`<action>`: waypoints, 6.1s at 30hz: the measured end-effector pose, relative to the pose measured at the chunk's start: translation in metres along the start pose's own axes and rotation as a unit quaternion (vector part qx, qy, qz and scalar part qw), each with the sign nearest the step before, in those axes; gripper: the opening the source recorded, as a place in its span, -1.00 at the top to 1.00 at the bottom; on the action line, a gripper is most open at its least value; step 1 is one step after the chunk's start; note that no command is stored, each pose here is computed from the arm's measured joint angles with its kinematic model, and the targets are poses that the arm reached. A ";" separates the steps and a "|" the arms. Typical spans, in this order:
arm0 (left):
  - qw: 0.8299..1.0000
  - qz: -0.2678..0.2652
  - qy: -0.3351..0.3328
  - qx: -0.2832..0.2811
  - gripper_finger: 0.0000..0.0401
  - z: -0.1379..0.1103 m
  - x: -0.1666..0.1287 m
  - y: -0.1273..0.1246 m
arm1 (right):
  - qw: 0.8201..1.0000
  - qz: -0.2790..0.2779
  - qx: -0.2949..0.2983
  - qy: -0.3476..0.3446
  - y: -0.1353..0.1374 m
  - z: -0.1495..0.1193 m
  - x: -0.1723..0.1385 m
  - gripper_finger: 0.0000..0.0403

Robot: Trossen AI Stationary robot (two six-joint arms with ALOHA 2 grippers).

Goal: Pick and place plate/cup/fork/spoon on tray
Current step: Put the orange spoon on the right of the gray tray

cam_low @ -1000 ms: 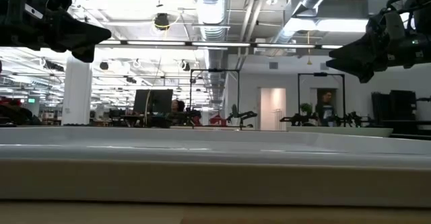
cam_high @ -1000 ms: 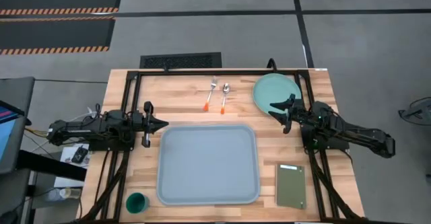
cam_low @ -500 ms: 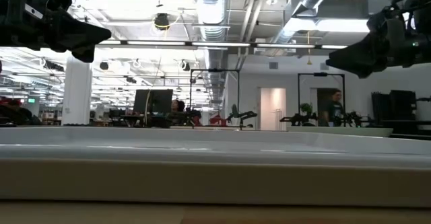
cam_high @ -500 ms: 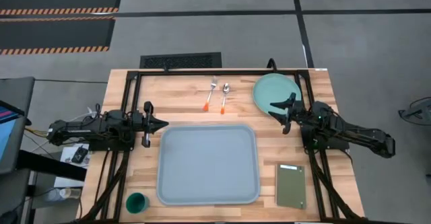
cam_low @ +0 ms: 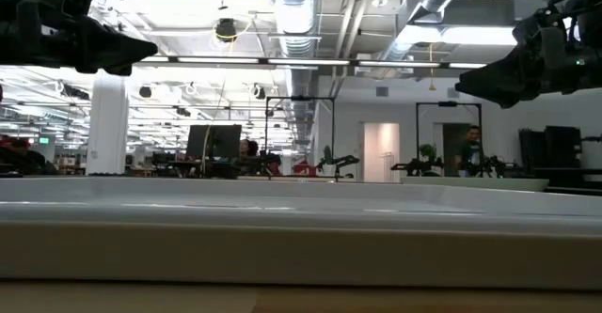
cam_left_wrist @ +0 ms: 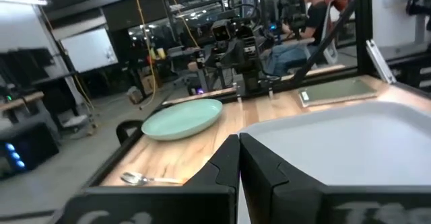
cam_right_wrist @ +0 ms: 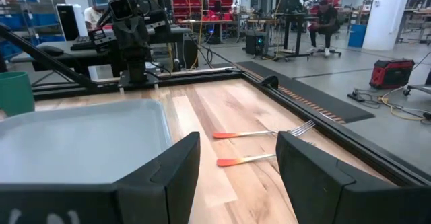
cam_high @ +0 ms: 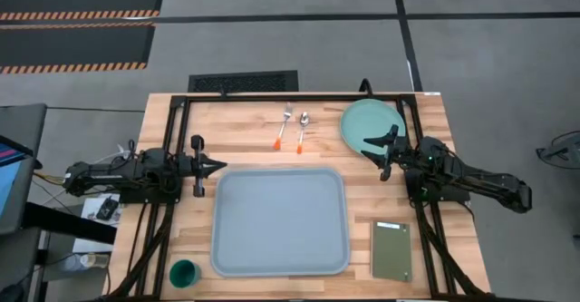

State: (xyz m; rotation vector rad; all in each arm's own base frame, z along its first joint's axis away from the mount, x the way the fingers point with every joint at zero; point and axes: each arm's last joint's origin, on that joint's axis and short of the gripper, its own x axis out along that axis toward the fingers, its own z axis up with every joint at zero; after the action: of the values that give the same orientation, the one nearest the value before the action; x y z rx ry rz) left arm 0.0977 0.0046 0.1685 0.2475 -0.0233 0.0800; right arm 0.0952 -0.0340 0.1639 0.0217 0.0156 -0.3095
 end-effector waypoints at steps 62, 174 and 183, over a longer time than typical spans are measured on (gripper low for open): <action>0.946 0.112 -0.131 -0.276 0.40 0.022 -0.004 0.013 | 0.953 -0.028 0.261 -0.152 -0.003 0.052 -0.010 -0.10; 0.911 0.217 0.192 -0.294 -0.35 0.101 0.031 0.057 | 0.747 -0.383 0.297 0.454 -0.005 -0.013 0.328 0.97; 0.911 0.221 0.188 -0.294 -0.35 0.102 0.032 0.058 | 0.768 -0.366 0.288 0.440 0.013 0.029 0.315 0.98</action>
State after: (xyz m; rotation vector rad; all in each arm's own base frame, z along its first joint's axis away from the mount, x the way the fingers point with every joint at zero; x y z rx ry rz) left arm 0.1230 0.0377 0.2820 -0.3861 0.2794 0.5632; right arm 0.3992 -0.1175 0.1868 0.7989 0.8936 -1.0645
